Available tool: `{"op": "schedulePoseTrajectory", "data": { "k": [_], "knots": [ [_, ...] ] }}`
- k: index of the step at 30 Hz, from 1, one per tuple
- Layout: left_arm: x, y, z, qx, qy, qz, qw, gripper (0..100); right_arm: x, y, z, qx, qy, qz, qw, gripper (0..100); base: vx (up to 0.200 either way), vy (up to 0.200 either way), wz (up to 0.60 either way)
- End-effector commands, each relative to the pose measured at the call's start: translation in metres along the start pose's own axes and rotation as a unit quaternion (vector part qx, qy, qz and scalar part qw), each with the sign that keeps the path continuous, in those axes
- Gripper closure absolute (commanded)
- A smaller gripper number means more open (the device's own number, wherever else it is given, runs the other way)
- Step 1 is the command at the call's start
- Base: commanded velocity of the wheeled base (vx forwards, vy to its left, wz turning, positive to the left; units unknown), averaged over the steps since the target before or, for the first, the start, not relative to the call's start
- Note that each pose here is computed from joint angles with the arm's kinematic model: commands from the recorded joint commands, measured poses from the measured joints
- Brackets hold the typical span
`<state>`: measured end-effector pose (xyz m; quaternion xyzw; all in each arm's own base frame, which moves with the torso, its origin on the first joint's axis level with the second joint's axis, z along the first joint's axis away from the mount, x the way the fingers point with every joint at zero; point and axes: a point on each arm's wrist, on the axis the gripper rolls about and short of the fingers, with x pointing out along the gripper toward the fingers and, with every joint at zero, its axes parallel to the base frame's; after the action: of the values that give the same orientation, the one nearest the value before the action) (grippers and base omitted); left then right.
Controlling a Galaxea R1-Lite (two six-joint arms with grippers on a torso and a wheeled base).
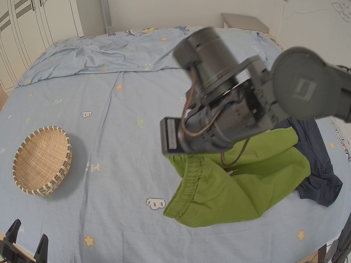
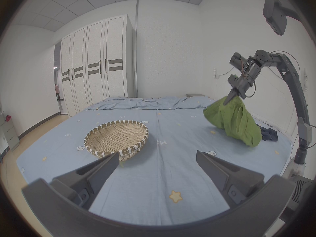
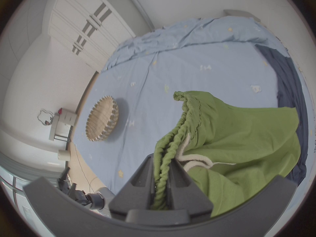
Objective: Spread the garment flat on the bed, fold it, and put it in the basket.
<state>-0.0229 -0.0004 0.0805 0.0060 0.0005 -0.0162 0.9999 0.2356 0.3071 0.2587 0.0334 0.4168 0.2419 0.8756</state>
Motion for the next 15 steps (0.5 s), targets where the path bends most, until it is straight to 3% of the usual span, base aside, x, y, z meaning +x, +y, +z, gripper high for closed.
{"op": "schedulePoseTrajectory", "data": {
  "k": [1, 9, 10, 15],
  "knots": [
    [0.0004, 0.0, -0.0047, 0.0, 0.003, 0.0, 1.0, 0, 0.0527, 0.0173, -0.0251, -0.023, 0.049, -0.024, 0.9982, 100, 0.0, 0.0, 0.0],
    [0.0004, 0.0, -0.0047, 0.0, 0.003, 0.0, 1.0, 0, 0.0561, 0.0139, -0.0239, -0.013, 0.048, -0.032, 0.9982, 100, 0.0, 0.0, 0.0],
    [0.0004, -0.0001, -0.0046, 0.001, 0.002, -0.001, 1.0, 0, 0.0563, 0.0128, -0.0234, -0.012, 0.049, -0.033, 0.9982, 0, 0.0, 0.0, 0.0],
    [0.0004, -0.0001, -0.0046, 0.002, 0.002, -0.002, 1.0, 0, 0.0571, 0.0111, -0.0237, -0.012, 0.052, -0.038, 0.9979, 0, 0.0, 0.0, 0.0]
  ]
}}
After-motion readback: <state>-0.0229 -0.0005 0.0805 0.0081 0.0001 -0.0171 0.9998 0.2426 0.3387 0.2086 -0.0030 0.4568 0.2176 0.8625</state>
